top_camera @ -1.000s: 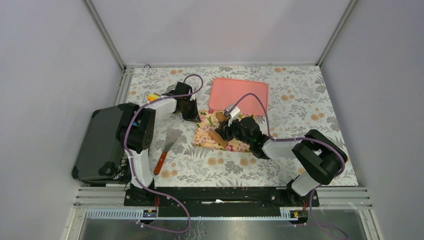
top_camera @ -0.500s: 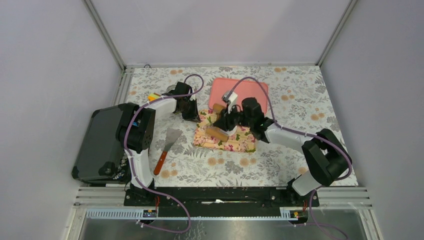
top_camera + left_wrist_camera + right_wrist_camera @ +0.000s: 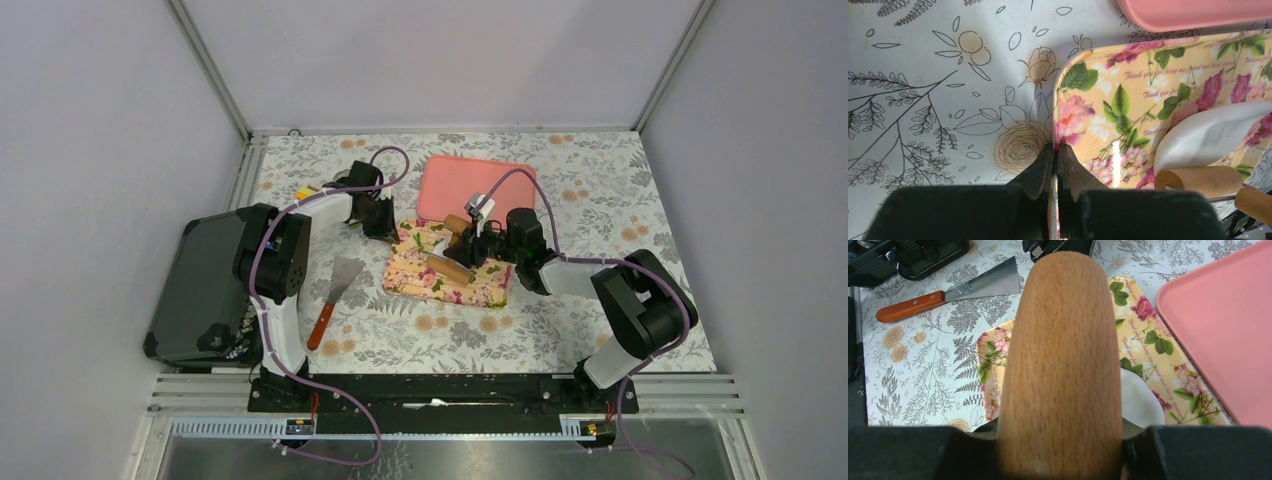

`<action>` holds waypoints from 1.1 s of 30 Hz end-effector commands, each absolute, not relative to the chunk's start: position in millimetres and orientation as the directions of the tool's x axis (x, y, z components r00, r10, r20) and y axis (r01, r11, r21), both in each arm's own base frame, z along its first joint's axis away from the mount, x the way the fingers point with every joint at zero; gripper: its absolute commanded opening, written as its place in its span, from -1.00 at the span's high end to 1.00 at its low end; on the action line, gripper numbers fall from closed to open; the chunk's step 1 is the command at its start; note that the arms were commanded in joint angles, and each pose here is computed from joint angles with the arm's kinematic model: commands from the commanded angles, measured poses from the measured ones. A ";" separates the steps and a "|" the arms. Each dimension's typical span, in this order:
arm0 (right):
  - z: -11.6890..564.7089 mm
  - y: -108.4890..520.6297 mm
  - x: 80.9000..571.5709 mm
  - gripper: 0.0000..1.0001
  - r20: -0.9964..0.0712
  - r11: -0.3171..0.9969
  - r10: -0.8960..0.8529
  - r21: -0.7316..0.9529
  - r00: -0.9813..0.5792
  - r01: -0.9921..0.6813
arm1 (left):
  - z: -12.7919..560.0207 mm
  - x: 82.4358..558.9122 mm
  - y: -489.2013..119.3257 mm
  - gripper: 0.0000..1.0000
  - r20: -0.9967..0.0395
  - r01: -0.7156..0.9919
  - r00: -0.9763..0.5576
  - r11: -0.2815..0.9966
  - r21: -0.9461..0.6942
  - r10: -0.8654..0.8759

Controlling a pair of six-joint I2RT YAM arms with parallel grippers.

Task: Roll out the dumpling wrappers from the dough
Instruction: Flatten out the dough on the work surface.

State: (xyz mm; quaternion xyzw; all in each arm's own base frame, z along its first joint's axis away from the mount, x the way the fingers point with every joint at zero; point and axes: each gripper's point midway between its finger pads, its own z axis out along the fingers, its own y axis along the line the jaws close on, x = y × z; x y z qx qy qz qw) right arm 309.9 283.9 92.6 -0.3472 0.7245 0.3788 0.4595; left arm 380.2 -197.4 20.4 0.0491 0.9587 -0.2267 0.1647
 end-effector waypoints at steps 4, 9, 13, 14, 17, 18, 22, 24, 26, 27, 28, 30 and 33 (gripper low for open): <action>32.0 257.9 292.5 1.00 -0.881 0.560 -0.221 0.237 -0.419 -0.794 | 3.1 375.1 -184.9 1.00 -0.303 0.182 -0.951 0.911 -0.371 0.067; 15.3 252.5 277.8 1.00 -0.847 0.554 -0.254 0.268 -0.467 -0.788 | 3.7 375.4 -185.0 1.00 -0.303 0.182 -0.951 0.910 -0.373 0.066; 10.6 258.4 263.9 1.00 -0.820 0.511 -0.246 0.343 -0.517 -0.788 | 3.4 375.4 -185.4 1.00 -0.301 0.180 -0.951 0.909 -0.376 0.064; 10.2 260.2 261.8 1.00 -0.816 0.501 -0.246 0.355 -0.523 -0.789 | 3.6 375.5 -185.3 1.00 -0.302 0.181 -0.951 0.909 -0.376 0.064; 8.0 263.1 258.6 1.00 -0.810 0.488 -0.252 0.366 -0.529 -0.793 | 3.3 375.2 -184.7 1.00 -0.301 0.178 -0.952 0.909 -0.376 0.062; 7.7 263.7 257.9 1.00 -0.810 0.485 -0.254 0.367 -0.529 -0.794 | 3.6 375.6 -184.9 1.00 -0.302 0.177 -0.951 0.909 -0.377 0.060; 13.0 267.9 253.8 1.00 -0.821 0.455 -0.266 0.355 -0.505 -0.817 | 2.9 375.3 -183.8 1.00 -0.297 0.161 -0.954 0.912 -0.377 0.046; 18.8 271.1 253.5 1.00 -0.834 0.439 -0.272 0.337 -0.480 -0.833 | 1.4 373.2 -184.7 1.00 -0.284 0.144 -0.958 0.911 -0.386 0.031; 29.9 276.6 255.6 1.00 -0.850 0.416 -0.271 0.319 -0.451 -0.851 | 0.3 370.3 -185.5 1.00 -0.269 0.116 -0.963 0.911 -0.396 0.006; 37.6 279.2 257.6 1.00 -0.859 0.406 -0.266 0.312 -0.438 -0.859 | 0.6 368.8 -185.2 1.00 -0.265 0.100 -0.964 0.911 -0.401 -0.011; 49.3 281.9 259.9 1.00 -0.873 0.392 -0.255 0.299 -0.415 -0.870 | 1.3 366.7 -185.5 1.00 -0.260 0.085 -0.965 0.909 -0.407 -0.027; 72.3 286.8 263.0 1.00 -0.902 0.365 -0.232 0.268 -0.365 -0.892 | 4.7 361.1 -188.6 1.00 -0.248 0.061 -0.967 0.900 -0.432 -0.054; 110.6 294.1 263.2 1.00 -0.933 0.311 -0.197 0.232 -0.301 -0.922 | 15.1 353.7 -198.6 0.62 -0.233 0.060 -0.971 0.879 -0.473 -0.059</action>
